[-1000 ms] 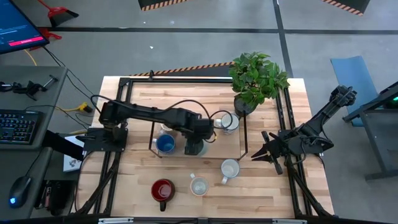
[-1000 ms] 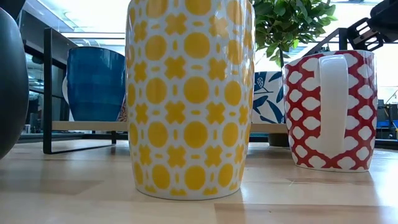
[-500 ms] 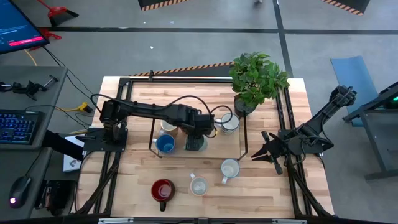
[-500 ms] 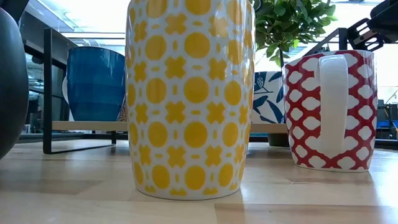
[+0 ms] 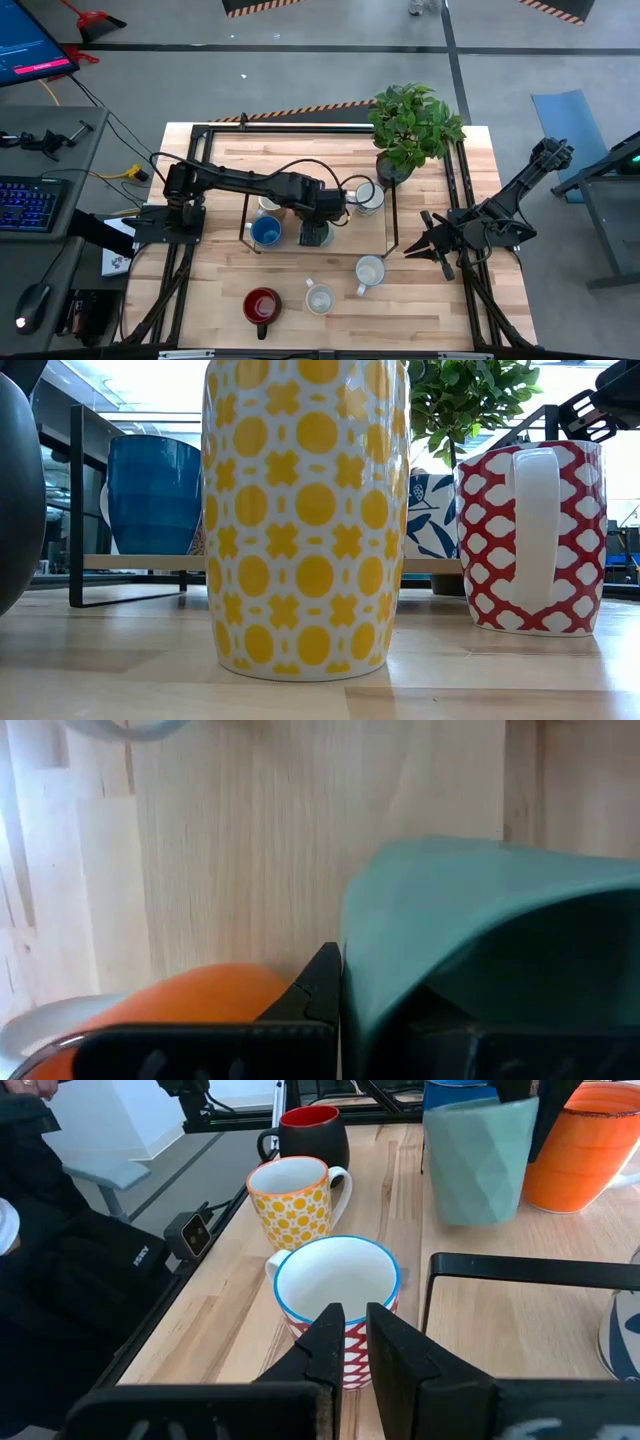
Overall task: Place coffee mugs
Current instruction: Put the light blue mug on the shelf
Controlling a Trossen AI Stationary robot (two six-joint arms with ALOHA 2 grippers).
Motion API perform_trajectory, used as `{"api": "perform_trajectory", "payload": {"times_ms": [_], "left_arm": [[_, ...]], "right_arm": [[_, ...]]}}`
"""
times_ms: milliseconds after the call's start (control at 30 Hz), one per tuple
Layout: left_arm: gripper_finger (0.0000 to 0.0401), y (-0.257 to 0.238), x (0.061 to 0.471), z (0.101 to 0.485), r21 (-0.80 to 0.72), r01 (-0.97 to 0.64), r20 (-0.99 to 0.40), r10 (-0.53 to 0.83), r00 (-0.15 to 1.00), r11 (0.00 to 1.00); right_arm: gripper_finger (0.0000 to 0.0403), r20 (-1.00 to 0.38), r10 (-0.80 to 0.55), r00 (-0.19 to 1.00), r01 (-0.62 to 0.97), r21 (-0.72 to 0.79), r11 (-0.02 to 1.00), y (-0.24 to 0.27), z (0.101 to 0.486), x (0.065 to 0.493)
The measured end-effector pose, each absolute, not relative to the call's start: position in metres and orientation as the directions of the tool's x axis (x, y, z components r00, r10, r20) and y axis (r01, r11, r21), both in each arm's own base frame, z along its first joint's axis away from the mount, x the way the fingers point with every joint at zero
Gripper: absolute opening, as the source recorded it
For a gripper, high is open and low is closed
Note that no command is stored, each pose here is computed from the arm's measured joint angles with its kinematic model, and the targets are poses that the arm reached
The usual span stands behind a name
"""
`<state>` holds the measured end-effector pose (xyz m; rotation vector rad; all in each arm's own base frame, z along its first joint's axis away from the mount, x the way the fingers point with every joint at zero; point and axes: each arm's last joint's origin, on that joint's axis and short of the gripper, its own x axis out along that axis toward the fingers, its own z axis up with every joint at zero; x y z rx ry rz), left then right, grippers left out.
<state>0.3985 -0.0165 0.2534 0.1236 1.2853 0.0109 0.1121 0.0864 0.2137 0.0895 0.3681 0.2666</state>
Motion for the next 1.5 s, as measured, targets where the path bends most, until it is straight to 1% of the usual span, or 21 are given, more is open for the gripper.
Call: {"api": "perform_trajectory", "payload": {"times_ms": [200,500,733,1133,1200,1400,1500], "left_arm": [[0.0008,-0.017,0.404,0.240,0.092,0.108,-0.967,0.063,0.247,0.990],[0.0008,-0.014,0.406,0.240,0.098,0.106,-0.960,0.066,0.274,0.989],[0.0040,-0.012,0.407,0.240,0.106,0.118,-0.957,0.069,0.280,0.987],[0.0048,-0.009,0.411,0.242,0.125,0.094,-0.944,0.089,0.318,0.988],[0.0048,-0.008,0.411,0.247,0.125,0.091,-0.943,0.090,0.321,0.988],[0.0048,-0.008,0.416,0.269,0.141,0.102,-0.922,0.093,0.376,0.985],[0.0049,-0.008,0.415,0.284,0.141,0.103,-0.922,0.093,0.376,0.985]], "right_arm": [[0.0029,-0.344,0.275,0.898,-0.241,0.139,0.961,0.086,0.214,0.112],[0.0029,-0.350,0.277,0.895,-0.242,0.140,0.960,0.086,0.213,0.112],[0.0029,-0.351,0.277,0.894,-0.243,0.140,0.960,0.086,0.213,0.112],[0.0029,-0.351,0.278,0.894,-0.244,0.140,0.960,0.086,0.213,0.112],[0.0029,-0.351,0.279,0.894,-0.244,0.141,0.959,0.086,0.213,0.112],[0.0029,-0.354,0.302,0.885,-0.264,0.152,0.952,0.087,0.213,0.111],[0.0029,-0.357,0.321,0.877,-0.281,0.160,0.946,0.088,0.213,0.111]]}}
